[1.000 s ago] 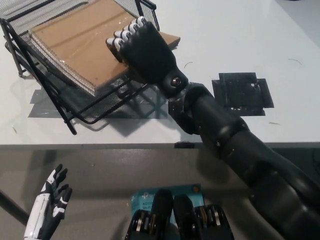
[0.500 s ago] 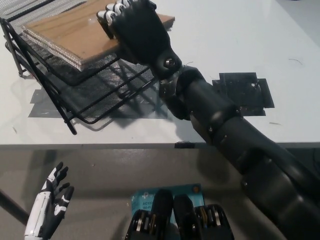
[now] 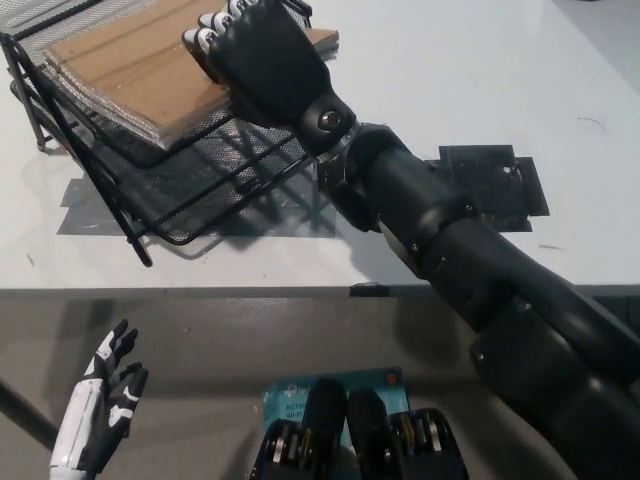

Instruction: A person hands a notebook to the robot and the robot grabs it with its right hand and places it in the file tray kept in the centre of the desk infront of it.

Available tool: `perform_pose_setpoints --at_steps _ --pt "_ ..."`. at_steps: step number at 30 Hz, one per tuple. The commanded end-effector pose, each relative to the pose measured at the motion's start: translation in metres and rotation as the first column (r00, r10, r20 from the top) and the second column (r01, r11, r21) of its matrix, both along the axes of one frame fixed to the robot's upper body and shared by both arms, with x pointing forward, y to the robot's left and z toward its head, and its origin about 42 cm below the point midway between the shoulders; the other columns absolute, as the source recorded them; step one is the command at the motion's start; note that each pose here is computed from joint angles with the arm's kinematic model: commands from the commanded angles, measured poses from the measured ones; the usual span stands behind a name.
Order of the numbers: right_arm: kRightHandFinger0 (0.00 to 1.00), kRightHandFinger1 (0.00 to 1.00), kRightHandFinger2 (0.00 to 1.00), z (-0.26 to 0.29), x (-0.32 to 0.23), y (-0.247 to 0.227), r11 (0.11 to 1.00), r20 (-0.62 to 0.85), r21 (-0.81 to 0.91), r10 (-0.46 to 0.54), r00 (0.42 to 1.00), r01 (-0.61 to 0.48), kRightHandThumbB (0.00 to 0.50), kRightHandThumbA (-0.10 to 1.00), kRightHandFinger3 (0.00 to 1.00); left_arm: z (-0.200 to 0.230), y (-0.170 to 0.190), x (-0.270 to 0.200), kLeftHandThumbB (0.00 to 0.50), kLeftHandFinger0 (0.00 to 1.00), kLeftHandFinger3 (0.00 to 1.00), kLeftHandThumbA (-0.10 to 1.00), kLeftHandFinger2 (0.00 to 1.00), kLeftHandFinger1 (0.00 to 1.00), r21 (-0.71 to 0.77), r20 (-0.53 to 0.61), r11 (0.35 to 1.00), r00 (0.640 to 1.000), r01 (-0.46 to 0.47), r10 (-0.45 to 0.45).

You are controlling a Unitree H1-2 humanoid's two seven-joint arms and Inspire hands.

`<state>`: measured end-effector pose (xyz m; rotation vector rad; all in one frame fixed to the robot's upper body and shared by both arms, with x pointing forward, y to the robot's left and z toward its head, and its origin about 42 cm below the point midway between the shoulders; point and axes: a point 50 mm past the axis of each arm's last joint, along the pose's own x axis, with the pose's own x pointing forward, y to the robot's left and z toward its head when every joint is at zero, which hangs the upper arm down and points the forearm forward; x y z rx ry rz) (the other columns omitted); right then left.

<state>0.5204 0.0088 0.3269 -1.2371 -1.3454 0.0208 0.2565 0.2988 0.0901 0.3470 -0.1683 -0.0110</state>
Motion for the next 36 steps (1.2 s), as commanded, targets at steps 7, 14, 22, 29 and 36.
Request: perform_pose_setpoints --at_steps 7,14,22,29,36 --pt "0.0 0.0 0.1 0.038 0.006 0.017 0.999 0.012 0.001 -0.045 0.999 0.045 0.007 0.59 0.11 0.01 0.0 0.0 0.406 0.88 1.0 0.89 1.0 1.0 0.021 0.05 1.0 0.999 0.011 -0.012" --pt "0.0 0.0 0.13 0.049 0.003 0.029 0.998 0.053 -0.003 -0.064 0.997 0.064 0.0 0.76 0.02 0.006 0.001 -0.005 0.4 0.89 1.0 0.87 1.0 1.0 0.014 0.048 1.0 0.999 0.013 -0.014" --pt "0.0 0.0 0.18 0.074 -0.003 0.05 0.997 0.067 0.018 -0.076 0.995 0.075 0.0 0.86 0.1 0.01 0.004 -0.001 0.401 0.91 1.0 0.87 1.0 1.0 0.018 0.055 1.0 0.998 0.008 -0.009" --pt "0.0 0.0 0.21 0.085 -0.004 0.056 0.995 0.101 -0.018 -0.094 0.99 0.096 0.0 0.72 0.17 0.011 0.004 0.0 0.404 0.9 1.0 0.87 1.0 1.0 0.017 0.055 1.0 0.998 0.009 -0.009" --pt "0.0 0.0 0.19 0.093 -0.005 0.064 0.996 0.055 -0.011 -0.092 0.994 0.093 0.008 0.6 0.66 0.015 0.004 0.002 0.389 0.86 1.0 0.87 1.0 1.0 0.028 0.069 1.0 0.998 0.01 -0.012"
